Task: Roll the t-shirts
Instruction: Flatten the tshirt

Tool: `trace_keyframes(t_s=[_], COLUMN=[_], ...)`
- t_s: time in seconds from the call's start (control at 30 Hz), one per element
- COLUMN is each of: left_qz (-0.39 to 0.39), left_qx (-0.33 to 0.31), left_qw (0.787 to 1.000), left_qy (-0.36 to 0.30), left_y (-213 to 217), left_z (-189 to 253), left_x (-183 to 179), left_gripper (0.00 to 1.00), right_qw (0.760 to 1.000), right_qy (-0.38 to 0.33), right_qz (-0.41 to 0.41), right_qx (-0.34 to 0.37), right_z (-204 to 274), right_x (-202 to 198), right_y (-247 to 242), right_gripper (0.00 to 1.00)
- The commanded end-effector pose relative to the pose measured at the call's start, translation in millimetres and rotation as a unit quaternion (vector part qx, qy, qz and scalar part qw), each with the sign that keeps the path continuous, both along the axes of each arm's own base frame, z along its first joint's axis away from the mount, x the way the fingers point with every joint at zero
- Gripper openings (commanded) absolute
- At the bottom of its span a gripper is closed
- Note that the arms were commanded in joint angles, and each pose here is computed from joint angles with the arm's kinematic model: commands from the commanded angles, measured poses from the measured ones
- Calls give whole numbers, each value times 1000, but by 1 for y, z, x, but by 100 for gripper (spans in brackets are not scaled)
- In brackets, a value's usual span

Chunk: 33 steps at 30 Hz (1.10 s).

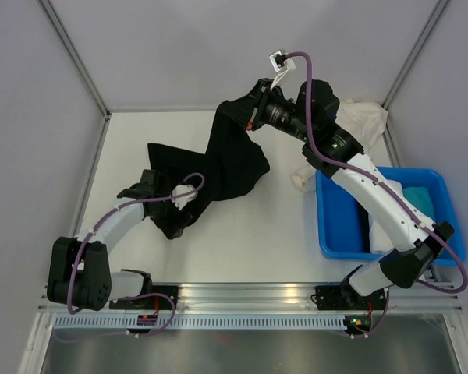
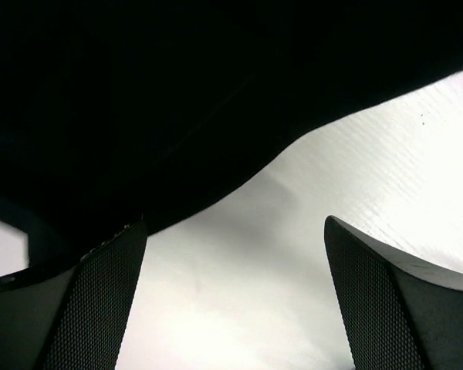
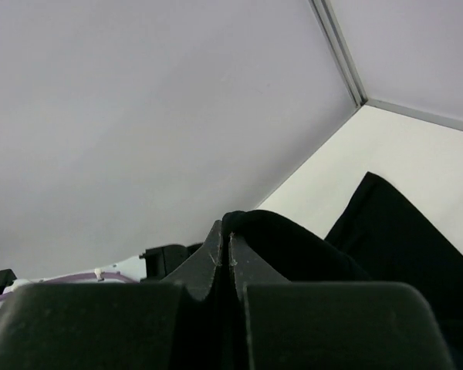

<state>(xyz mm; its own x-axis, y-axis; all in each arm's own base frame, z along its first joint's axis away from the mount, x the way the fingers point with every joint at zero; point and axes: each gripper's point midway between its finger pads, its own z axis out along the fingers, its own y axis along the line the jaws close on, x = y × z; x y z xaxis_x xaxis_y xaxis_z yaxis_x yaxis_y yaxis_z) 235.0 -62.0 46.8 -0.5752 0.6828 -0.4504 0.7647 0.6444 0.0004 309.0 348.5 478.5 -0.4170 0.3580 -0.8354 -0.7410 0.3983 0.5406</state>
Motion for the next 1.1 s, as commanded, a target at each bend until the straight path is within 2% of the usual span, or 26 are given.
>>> trace_keyframes(t_s=[0.0,0.1,0.17,0.2,0.23,0.3,0.33,0.37,0.5,0.67,0.77,0.83,1.0,1.07], left_qz=[-16,11,22,31,35,41,43,45,76,99,107,111,110,106], left_qx=[36,52,61,75,79,81,75,72,84,80,83,84,91,87], left_qw=[998,996,994,992,992,991,991,990,981,969,971,968,969,976], left_qy=[-44,-66,-87,-93,-92,-94,-105,-112,-156,-213,-196,-208,-203,-167], left_y=[-8,-4,0,5,7,8,7,7,20,43,58,68,89,91], left_z=[-21,-29,-33,-35,-36,-32,-25,-21,6,82,111,129,132,111], left_x=[17,36,46,50,51,52,54,55,67,70,58,61,84,99], left_gripper=[100,99,89,80,59,36,17,4,2,2,2,2,2,2], right_qw=[1000,1000,1000,999,999,999,999,999,997,989,982,979,973,973], right_qy=[-4,-4,-2,-2,2,9,9,14,18,-3,-22,-30,-13,-4], right_qz=[-16,-23,-29,-32,-34,-41,-45,-49,-72,-122,-155,-168,-189,-181], right_qx=[17,5,-4,-7,-10,-16,-14,-19,-30,-79,-104,-109,-136,-145], right_z=[6,0,-5,-7,-10,-17,-16,-23,-30,-30,-25,-21,-42,-53], right_x=[10,14,15,16,17,19,19,21,27,21,13,5,18,26], right_y=[2,0,-2,-4,-5,-11,-15,-17,-35,-67,-90,-102,-107,-100], right_gripper=[0,0,0,0,0,0,0,0,0,0,0,0,0,0])
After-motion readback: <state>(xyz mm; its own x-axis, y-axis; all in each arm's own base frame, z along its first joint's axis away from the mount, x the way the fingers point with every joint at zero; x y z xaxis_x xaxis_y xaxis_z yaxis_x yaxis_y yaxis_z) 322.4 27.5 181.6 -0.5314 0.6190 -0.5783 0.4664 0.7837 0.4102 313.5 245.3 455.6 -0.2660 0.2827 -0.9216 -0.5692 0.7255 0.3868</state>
